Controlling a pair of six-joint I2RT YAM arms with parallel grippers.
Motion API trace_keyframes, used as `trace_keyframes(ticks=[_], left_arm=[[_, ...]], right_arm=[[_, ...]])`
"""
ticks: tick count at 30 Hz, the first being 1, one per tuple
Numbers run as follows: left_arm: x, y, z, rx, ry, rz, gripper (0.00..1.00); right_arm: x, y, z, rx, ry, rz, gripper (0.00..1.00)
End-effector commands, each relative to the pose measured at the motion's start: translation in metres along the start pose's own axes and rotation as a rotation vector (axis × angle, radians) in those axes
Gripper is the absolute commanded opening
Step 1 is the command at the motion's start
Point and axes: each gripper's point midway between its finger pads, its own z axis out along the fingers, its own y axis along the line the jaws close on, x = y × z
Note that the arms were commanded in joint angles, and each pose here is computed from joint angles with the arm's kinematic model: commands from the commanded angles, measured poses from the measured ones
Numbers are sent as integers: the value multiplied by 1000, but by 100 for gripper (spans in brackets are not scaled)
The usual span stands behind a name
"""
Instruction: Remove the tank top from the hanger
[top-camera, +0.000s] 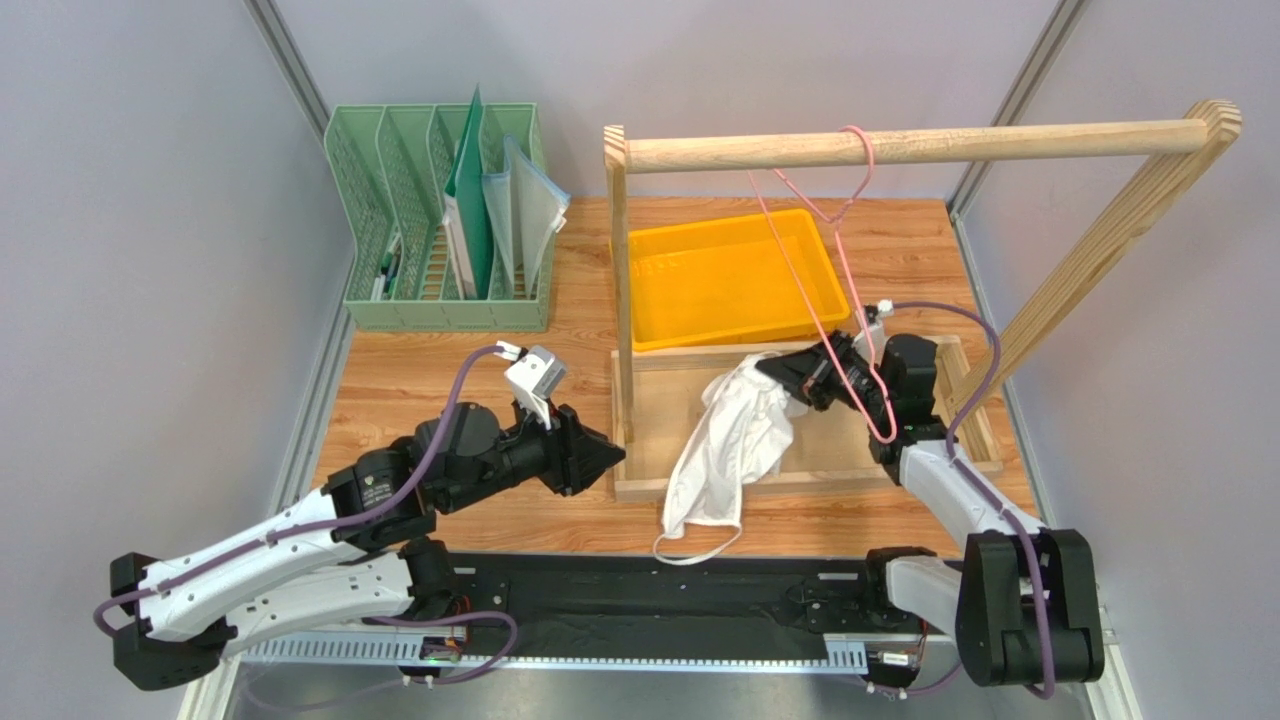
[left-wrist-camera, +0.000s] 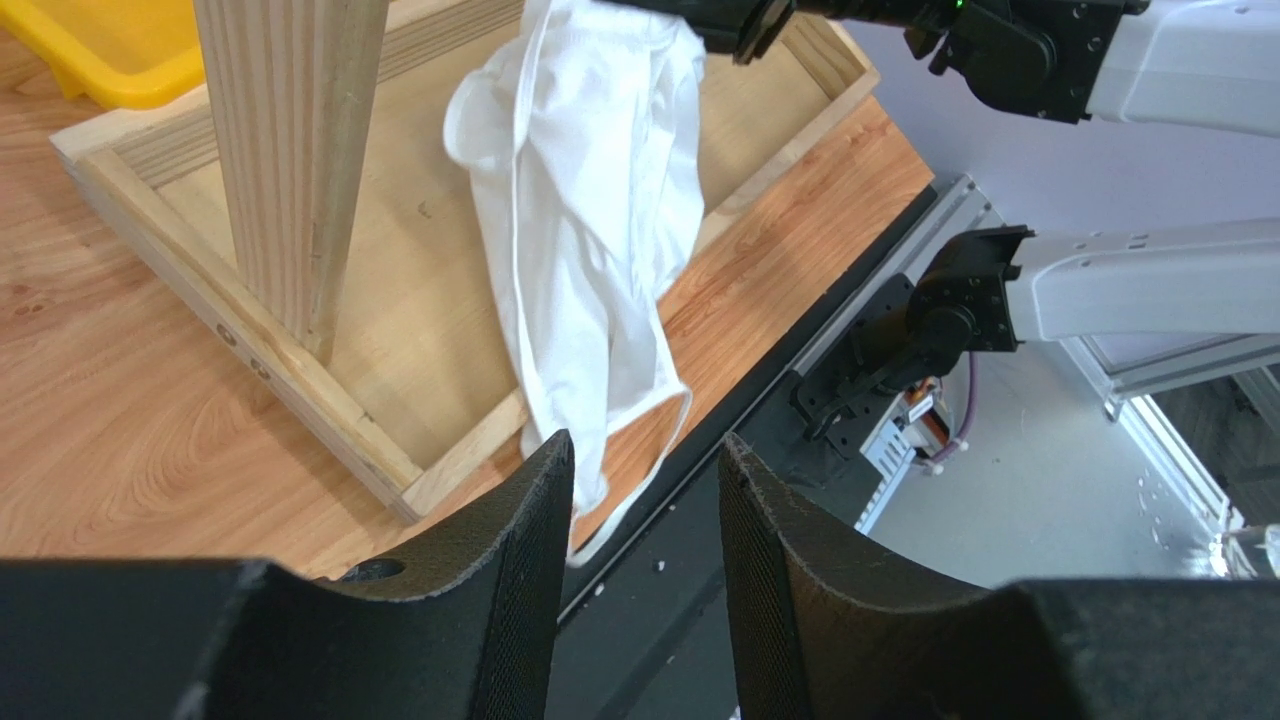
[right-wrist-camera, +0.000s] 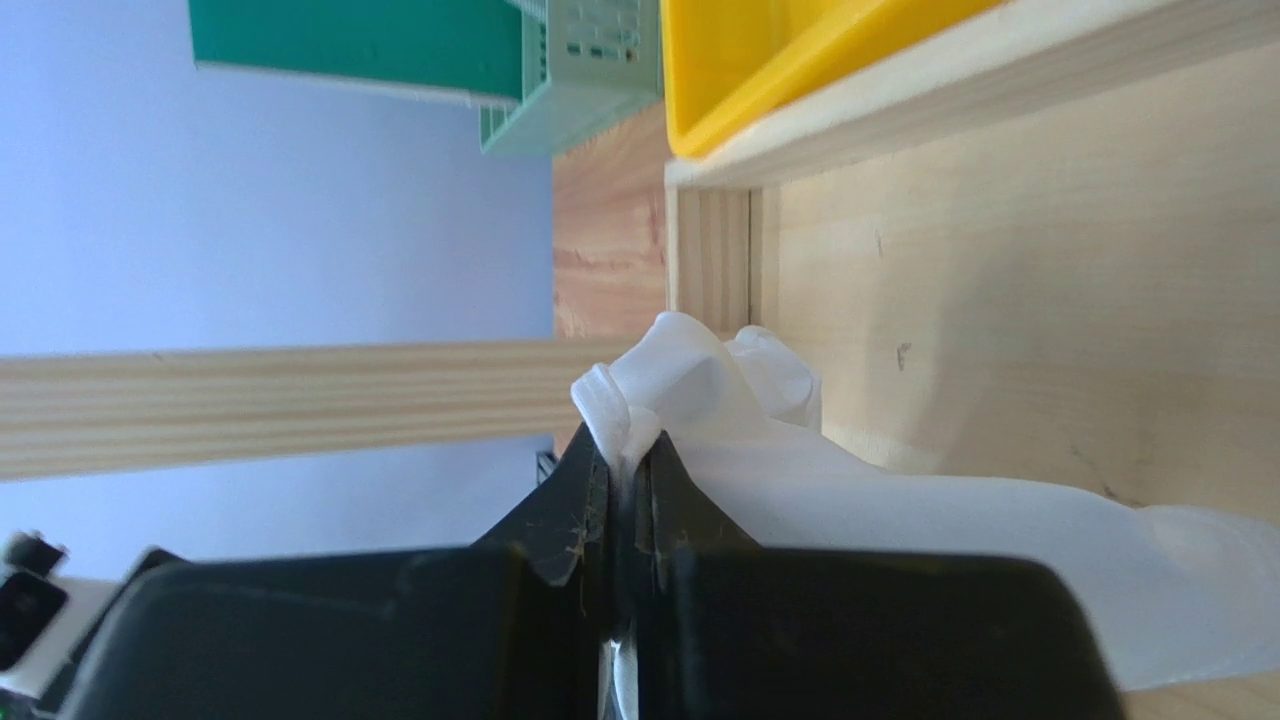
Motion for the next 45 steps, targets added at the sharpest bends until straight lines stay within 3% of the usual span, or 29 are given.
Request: trace_keyframes(ticks=[1,10,21,26,33,45], left_arm=[[0,1,-5,2,-9,-11,47],[-2,5,-15,-5,-33,-18,48],[10,13,-15,-27,-15,-35,48],[18,21,-19,-43,-13,-53,48],[19,22,-20,-46,-17,-61,48],[23,22,-28,-31,-23,-102,48]], right_arm=[[-62,48,-11,-114,-129,-15,0],[-164,99,-30,-198,-344,-18,0],[-272,149,-9,-293,-443,-46,0],[-288,151,8,-316,-439,-35,0],[-277,158,45,-309,-441,-94,0],[-286,176,60,-432,-456,-64,0]])
